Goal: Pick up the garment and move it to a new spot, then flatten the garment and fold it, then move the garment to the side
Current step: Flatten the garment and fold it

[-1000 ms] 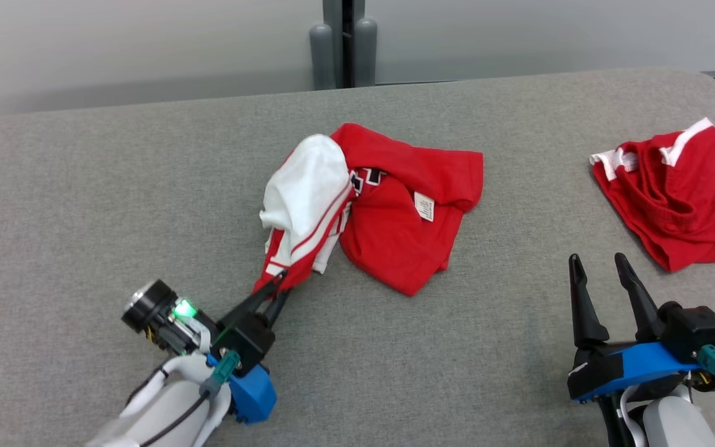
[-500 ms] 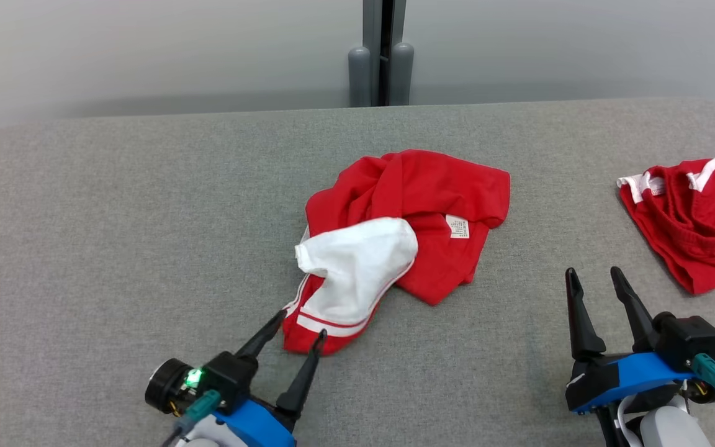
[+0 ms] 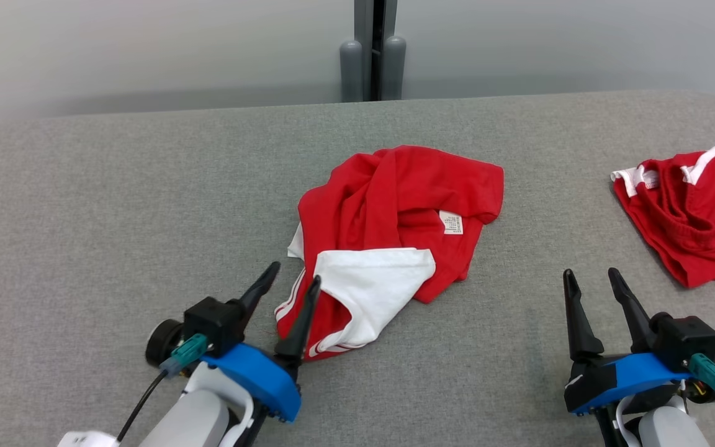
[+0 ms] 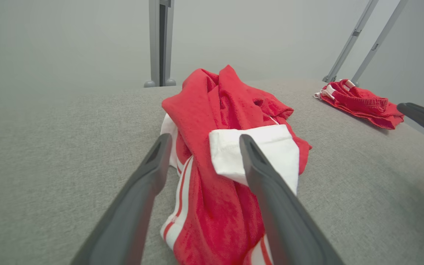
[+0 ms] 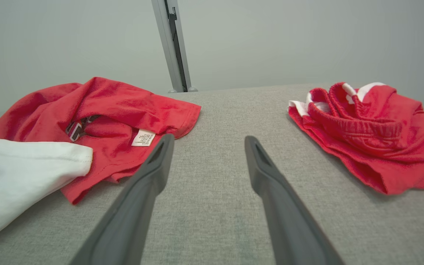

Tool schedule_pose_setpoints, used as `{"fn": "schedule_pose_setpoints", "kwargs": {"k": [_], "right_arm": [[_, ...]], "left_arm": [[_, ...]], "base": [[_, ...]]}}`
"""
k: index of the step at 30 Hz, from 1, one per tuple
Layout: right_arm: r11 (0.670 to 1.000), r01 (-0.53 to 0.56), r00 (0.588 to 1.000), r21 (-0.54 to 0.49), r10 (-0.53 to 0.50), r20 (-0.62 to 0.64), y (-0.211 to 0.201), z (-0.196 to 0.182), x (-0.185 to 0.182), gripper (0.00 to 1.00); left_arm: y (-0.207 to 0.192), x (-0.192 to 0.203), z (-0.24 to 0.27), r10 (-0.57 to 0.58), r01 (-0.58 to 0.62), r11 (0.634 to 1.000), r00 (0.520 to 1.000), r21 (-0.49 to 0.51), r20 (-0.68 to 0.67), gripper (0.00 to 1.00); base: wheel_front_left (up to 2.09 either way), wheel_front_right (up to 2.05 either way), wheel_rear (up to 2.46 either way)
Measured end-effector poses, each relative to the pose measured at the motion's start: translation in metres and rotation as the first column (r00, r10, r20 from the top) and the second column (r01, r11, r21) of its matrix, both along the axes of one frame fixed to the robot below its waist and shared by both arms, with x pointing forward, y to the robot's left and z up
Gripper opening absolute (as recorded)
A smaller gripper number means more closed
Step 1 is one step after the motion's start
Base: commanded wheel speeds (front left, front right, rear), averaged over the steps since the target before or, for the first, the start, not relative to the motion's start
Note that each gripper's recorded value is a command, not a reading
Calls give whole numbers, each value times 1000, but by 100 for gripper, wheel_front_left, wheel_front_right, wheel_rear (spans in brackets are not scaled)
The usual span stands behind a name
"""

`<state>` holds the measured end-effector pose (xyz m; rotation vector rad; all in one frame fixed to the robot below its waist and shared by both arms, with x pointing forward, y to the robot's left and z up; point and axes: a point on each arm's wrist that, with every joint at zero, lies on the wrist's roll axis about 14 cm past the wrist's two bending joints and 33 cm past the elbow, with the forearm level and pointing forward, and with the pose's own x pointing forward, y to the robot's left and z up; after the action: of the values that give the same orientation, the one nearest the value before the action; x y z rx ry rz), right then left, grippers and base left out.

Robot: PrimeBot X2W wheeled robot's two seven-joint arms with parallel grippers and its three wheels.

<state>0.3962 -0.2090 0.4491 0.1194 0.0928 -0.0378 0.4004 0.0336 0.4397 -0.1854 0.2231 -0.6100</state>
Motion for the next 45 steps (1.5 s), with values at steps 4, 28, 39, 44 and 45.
{"fn": "schedule_pose_setpoints", "kwargs": {"k": [4, 28, 39, 44, 45], "right_arm": [[1000, 9, 1000, -6, -9, -12, -3, -4, -1, 100], [999, 34, 999, -1, -34, -20, -12, -5, -4, 100], [1000, 24, 1000, 4, -24, -13, -8, -3, -7, 100], [1000, 24, 1000, 5, -24, -18, -8, -4, -8, 100], [1000, 24, 1000, 5, -24, -18, -8, -4, -8, 100]], "left_arm": [[-19, 4, -9, -29, 28, 1000, 998, -9, -56, 100], [-45, 20, -25, -133, 132, 981, 991, 143, -3, 0], [-81, -38, 3, -345, 317, 931, 926, 180, 152, 0], [-96, -68, -3, -392, 378, 916, 913, 132, 109, 100], [-99, -73, -3, -402, 389, 913, 910, 123, 103, 100]], "base": [[0, 0, 0], [0, 0, 0], [0, 0, 0], [0, 0, 0], [0, 0, 0]]}}
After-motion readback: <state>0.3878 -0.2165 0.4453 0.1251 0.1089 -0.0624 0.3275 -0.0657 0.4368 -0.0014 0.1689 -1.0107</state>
